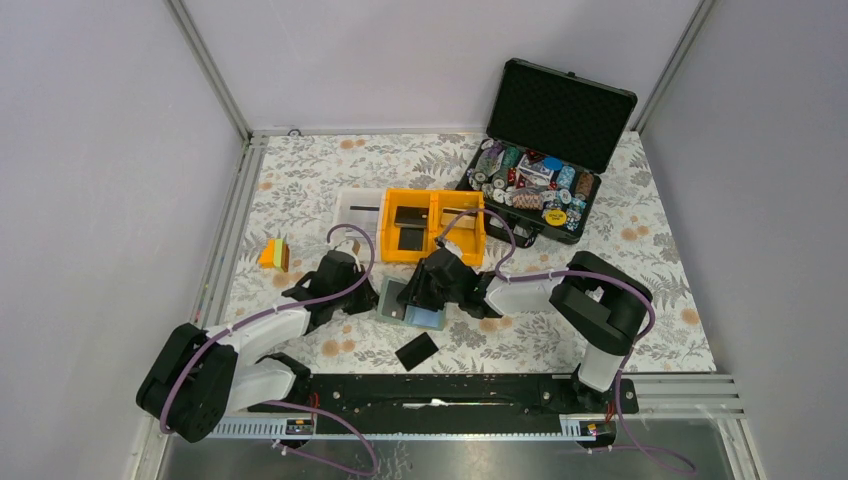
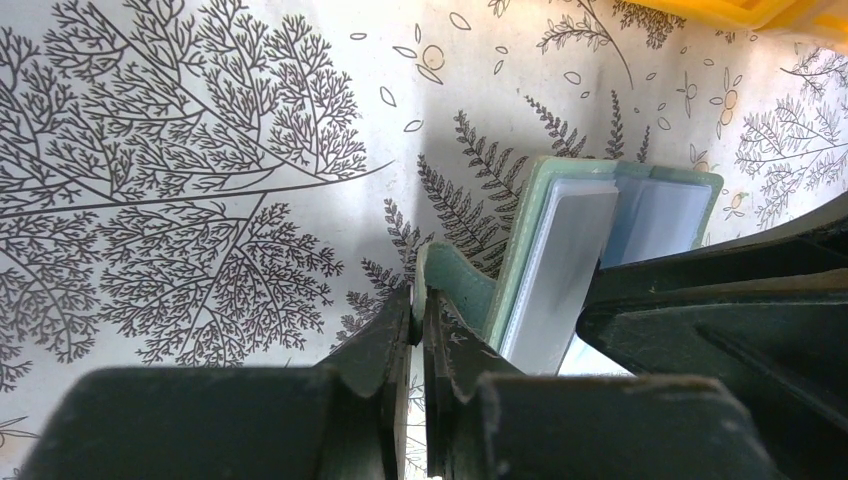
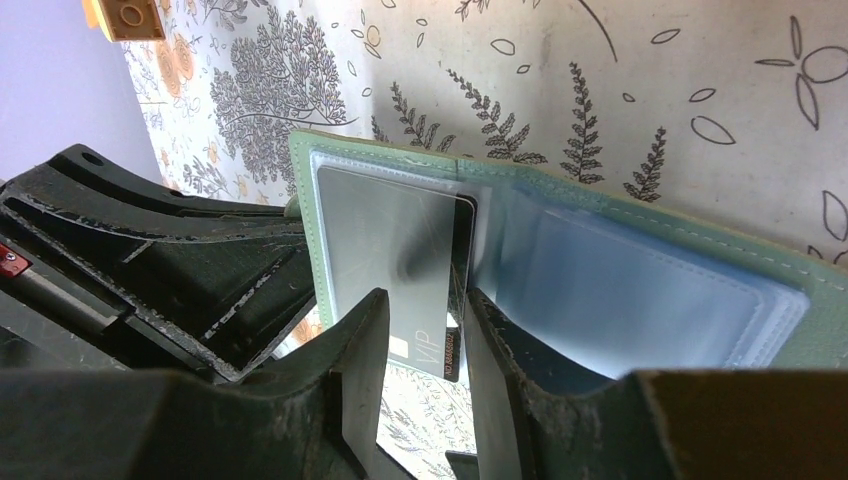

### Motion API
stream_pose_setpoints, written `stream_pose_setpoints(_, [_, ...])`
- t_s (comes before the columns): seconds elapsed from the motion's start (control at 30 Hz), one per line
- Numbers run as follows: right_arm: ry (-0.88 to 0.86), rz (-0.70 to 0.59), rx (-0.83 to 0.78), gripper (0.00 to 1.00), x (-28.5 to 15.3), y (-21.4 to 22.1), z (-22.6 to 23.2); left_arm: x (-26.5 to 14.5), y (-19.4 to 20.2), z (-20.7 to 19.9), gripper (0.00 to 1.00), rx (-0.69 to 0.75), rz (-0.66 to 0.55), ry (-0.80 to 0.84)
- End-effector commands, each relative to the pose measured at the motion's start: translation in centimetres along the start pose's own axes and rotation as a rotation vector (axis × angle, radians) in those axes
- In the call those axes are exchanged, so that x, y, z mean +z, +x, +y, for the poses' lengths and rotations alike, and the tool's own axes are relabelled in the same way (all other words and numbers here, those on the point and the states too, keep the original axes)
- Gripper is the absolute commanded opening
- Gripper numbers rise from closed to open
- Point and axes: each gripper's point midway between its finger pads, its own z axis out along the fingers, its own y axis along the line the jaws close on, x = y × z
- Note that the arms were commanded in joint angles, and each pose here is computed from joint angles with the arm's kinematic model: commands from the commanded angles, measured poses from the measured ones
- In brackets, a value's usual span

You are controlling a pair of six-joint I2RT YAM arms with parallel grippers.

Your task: Put the credit cards into the card holder

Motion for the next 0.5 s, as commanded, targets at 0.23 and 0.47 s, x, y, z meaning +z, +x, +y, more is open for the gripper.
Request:
stream_pose_setpoints(0.23, [-0.116,-0.1,-0.017,0.46,-1.8,-1.6,4.5,0.0,-0.8,-0.3,0.0,0.033,-0.018,-0.015])
stream_pose_setpoints(0.47, [-0.02,-0.254,-0.164,0.56,-5.0,-4.5,2.7,-0.2,-1.7,-0.4,0.08,0.03,-0.028,-0.041])
